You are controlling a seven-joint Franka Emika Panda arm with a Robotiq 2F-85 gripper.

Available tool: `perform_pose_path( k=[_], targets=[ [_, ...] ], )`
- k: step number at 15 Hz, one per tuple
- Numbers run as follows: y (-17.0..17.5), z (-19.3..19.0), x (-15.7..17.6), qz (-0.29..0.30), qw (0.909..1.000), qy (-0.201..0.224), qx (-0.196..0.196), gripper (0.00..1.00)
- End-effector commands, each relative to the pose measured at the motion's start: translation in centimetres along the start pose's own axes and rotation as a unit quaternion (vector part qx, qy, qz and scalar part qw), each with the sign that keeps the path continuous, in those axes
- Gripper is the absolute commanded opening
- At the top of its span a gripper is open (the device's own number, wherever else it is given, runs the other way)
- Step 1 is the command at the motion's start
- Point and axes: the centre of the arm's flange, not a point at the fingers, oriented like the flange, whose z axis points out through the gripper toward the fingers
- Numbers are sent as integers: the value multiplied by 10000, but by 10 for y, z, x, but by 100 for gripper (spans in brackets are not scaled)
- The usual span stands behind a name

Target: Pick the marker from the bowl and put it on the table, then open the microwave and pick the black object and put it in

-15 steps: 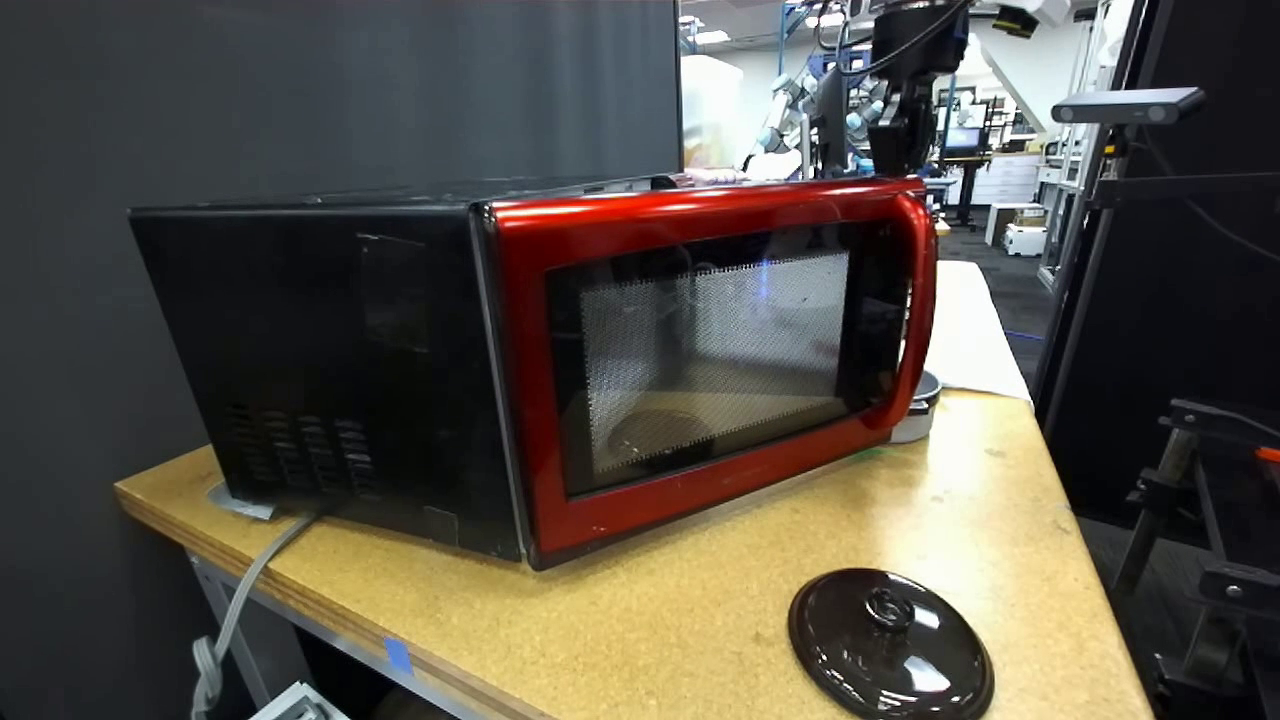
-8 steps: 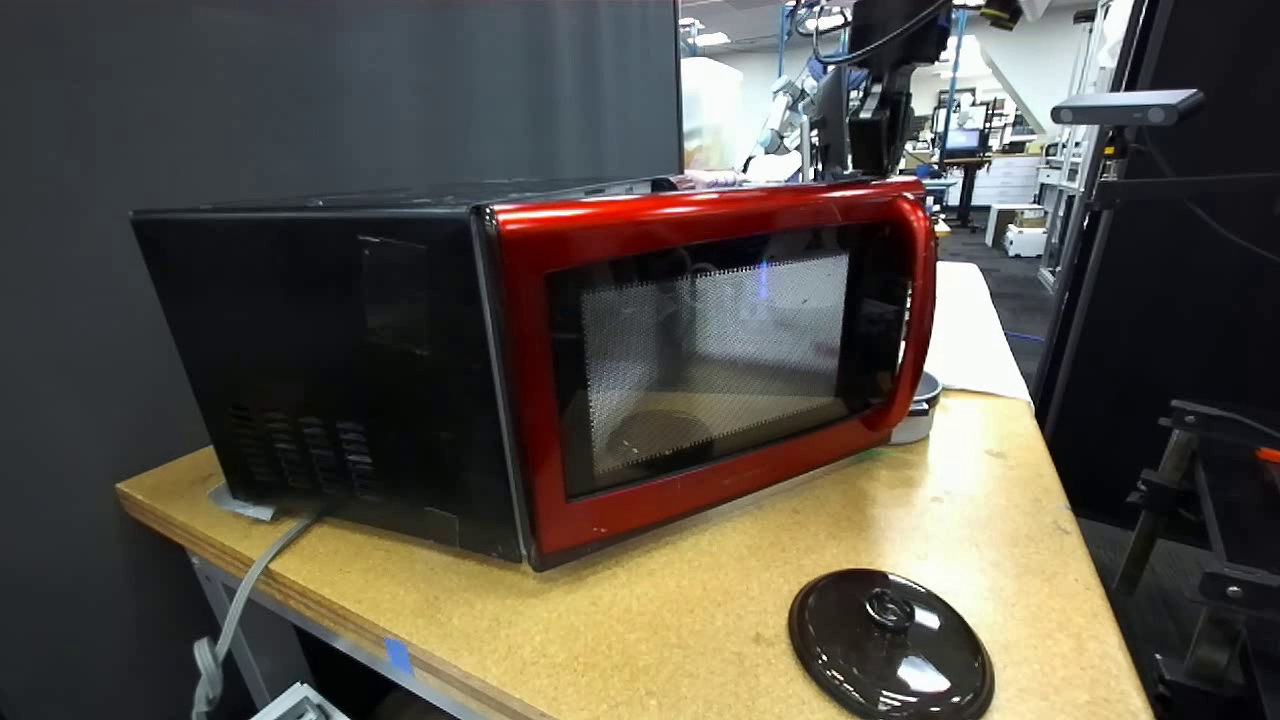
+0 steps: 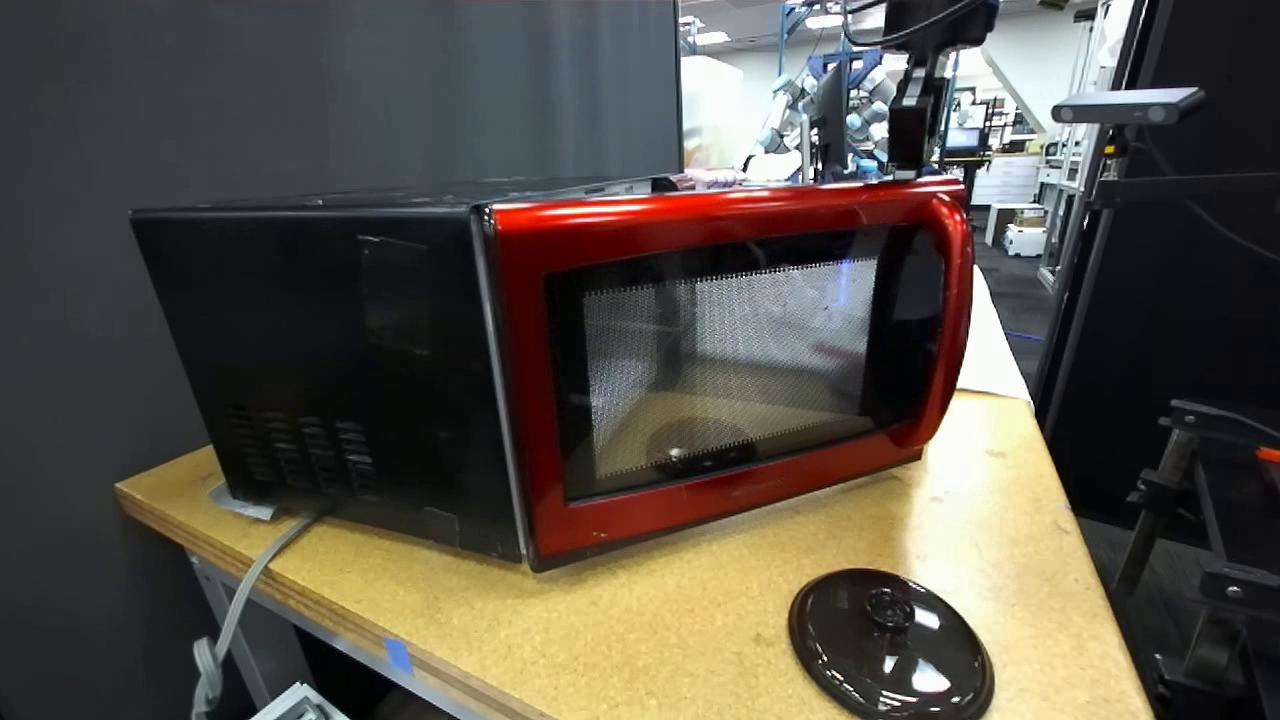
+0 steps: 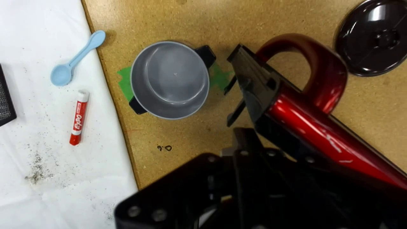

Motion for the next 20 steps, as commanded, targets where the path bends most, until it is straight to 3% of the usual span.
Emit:
perform_pose_path(
  k=[1,11,20],
  targets=[
    [-1,-2,-29,-150,9998,-30,113,0],
    [-58,5,-73,-1291,9915,-120,107,0],
    [-36,4,-50,-1068,9942,-1,153,0]
  ],
)
